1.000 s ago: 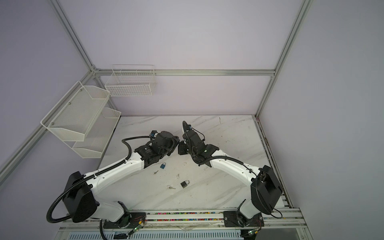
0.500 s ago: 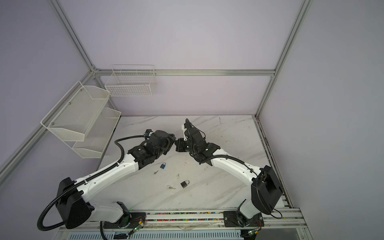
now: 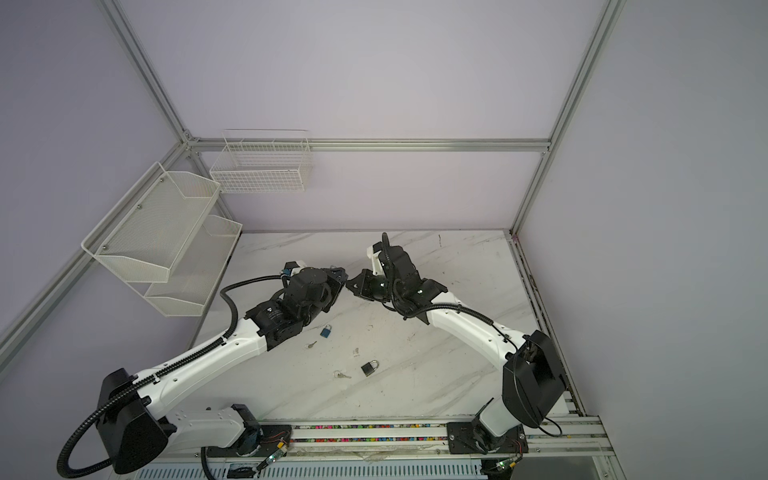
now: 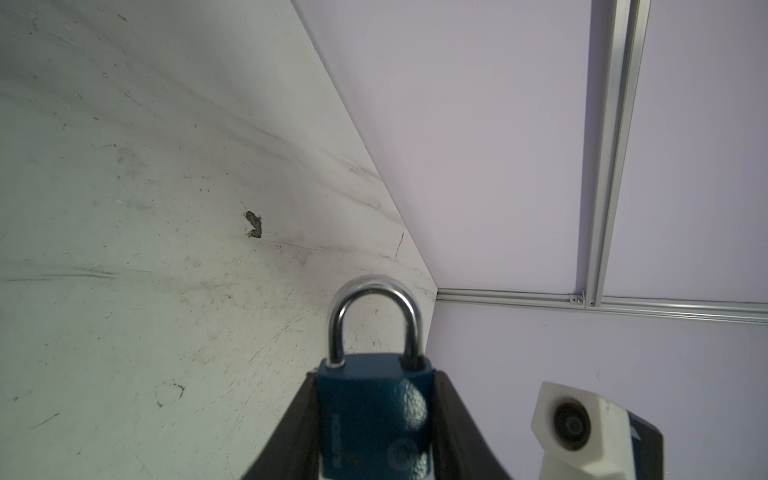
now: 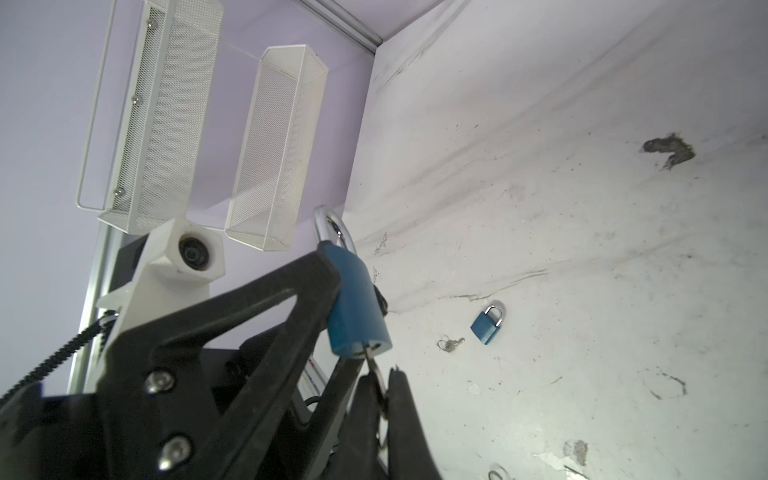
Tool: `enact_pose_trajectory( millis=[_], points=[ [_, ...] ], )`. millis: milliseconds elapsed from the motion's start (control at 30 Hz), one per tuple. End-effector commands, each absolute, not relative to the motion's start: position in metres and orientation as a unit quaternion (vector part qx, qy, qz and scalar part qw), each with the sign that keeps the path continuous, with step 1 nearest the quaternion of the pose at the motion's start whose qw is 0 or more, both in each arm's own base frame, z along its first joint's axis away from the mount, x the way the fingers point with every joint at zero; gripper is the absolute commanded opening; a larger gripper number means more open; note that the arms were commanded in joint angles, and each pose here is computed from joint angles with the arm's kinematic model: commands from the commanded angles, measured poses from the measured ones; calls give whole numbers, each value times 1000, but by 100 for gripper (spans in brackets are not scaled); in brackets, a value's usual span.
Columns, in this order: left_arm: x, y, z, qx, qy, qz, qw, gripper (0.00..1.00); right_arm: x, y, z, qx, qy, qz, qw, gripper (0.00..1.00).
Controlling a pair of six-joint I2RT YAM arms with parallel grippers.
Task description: Unlock with the key
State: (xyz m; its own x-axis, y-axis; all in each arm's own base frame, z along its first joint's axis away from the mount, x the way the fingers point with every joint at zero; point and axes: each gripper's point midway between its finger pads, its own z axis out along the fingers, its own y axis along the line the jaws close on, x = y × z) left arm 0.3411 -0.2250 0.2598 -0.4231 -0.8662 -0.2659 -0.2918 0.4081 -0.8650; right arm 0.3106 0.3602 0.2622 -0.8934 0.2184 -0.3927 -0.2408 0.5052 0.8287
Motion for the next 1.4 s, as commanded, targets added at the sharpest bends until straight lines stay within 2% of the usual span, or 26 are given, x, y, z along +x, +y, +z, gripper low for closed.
enact_pose_trajectory(
  millis=[0,200,467,600,1000,1367],
  points=[
    [302,-268,236,-309,803,-418,291,0,326,370,337,0,748,602,279,0],
    [305,-267,239,-316,785,-438,304,0,324,367,326,37,743,618,254,0],
    [310,-262,253,-314,775,-440,327,0,328,361,311,49,758,594,265,0],
    [313,-257,261,-319,764,-446,339,0,324,358,307,67,749,610,251,0],
    [314,-255,280,-314,734,-481,363,0,314,349,333,126,689,680,218,0],
    [324,-234,304,-317,733,-455,395,0,326,337,302,94,762,568,295,0]
  ],
)
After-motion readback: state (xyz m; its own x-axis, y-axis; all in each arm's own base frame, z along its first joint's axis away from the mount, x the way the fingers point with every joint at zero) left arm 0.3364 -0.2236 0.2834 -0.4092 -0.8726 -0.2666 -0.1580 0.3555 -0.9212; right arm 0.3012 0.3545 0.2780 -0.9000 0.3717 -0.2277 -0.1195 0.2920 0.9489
